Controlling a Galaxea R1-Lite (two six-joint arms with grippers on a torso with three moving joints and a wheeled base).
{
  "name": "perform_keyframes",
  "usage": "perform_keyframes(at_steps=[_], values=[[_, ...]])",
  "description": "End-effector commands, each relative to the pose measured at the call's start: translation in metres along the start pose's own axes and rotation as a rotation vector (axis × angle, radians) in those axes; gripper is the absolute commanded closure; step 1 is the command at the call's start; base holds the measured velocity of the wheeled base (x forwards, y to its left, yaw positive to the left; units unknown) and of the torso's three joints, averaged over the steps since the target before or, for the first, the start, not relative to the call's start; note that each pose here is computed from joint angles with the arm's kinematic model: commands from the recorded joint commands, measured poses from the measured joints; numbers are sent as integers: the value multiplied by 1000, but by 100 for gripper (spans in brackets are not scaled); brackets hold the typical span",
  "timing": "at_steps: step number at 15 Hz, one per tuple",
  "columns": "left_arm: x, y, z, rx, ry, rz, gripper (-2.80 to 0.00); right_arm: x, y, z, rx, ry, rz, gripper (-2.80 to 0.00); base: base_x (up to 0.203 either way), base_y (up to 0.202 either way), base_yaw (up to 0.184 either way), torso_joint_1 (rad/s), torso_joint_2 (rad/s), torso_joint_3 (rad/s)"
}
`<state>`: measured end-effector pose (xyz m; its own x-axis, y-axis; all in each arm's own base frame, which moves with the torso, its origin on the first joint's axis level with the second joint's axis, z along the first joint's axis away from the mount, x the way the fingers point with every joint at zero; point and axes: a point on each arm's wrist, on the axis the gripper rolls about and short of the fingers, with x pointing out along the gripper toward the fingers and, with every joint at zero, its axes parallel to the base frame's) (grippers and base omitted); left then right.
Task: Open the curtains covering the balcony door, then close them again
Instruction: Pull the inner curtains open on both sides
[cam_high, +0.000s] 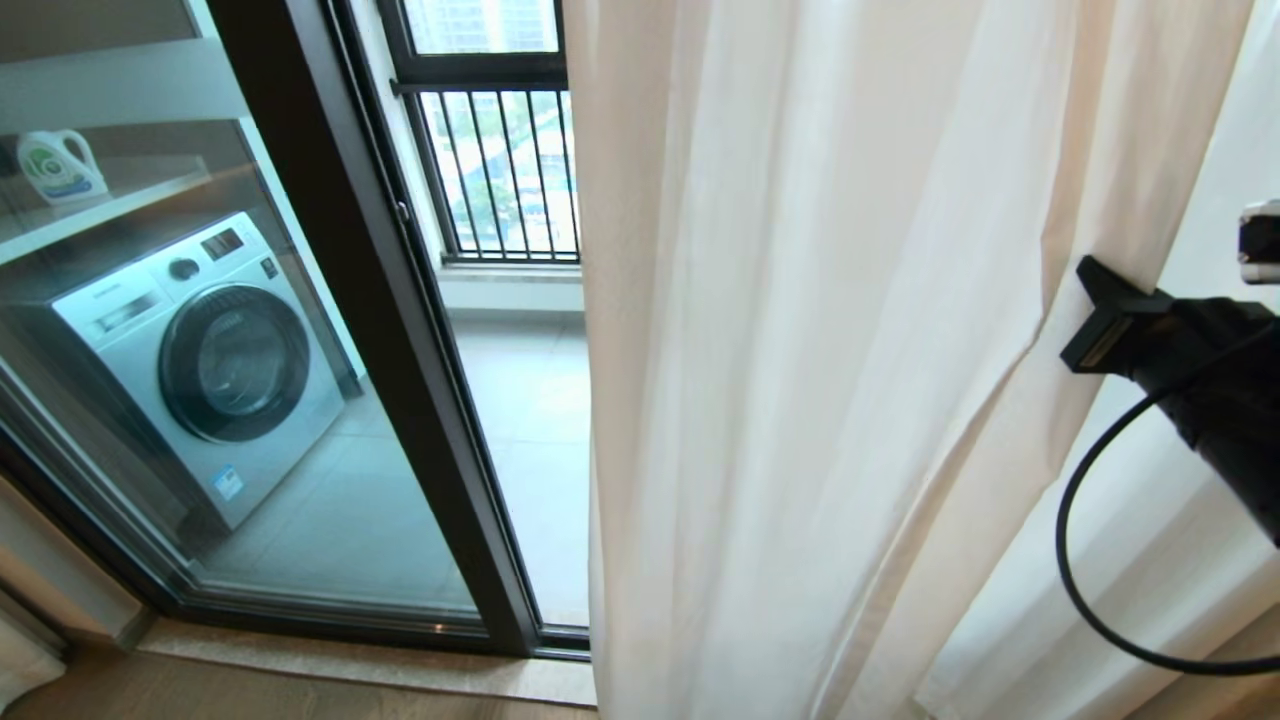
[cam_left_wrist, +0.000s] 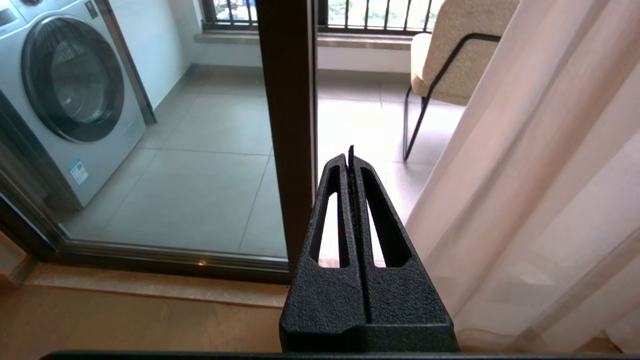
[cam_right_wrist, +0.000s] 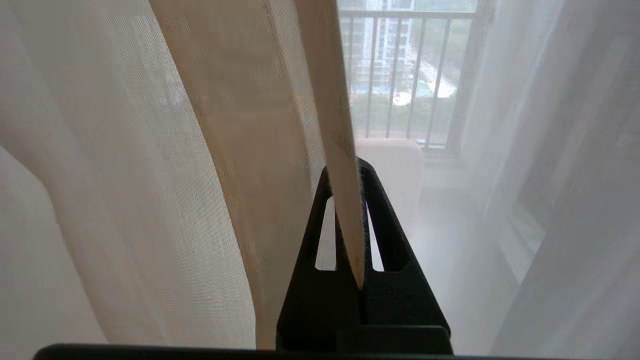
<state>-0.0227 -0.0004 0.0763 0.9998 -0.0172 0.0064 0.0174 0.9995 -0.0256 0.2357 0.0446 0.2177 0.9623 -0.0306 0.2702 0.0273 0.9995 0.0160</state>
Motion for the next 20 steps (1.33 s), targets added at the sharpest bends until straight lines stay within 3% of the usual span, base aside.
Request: perform_keyframes(at_steps=[1, 10, 20], values=[[0, 0, 0, 0, 0, -1, 0, -1, 0, 0, 0, -2, -2, 0, 0, -190, 2, 0, 7, 2], [0, 0, 0, 0, -1, 0, 0, -3, 0, -6, 1, -10, -1, 0, 0, -173, 1, 2, 1, 3], [0, 0, 0, 0, -1, -1, 0, -8, -2, 4, -7, -47, -1, 0, 0, 0, 0, 0, 0, 0]])
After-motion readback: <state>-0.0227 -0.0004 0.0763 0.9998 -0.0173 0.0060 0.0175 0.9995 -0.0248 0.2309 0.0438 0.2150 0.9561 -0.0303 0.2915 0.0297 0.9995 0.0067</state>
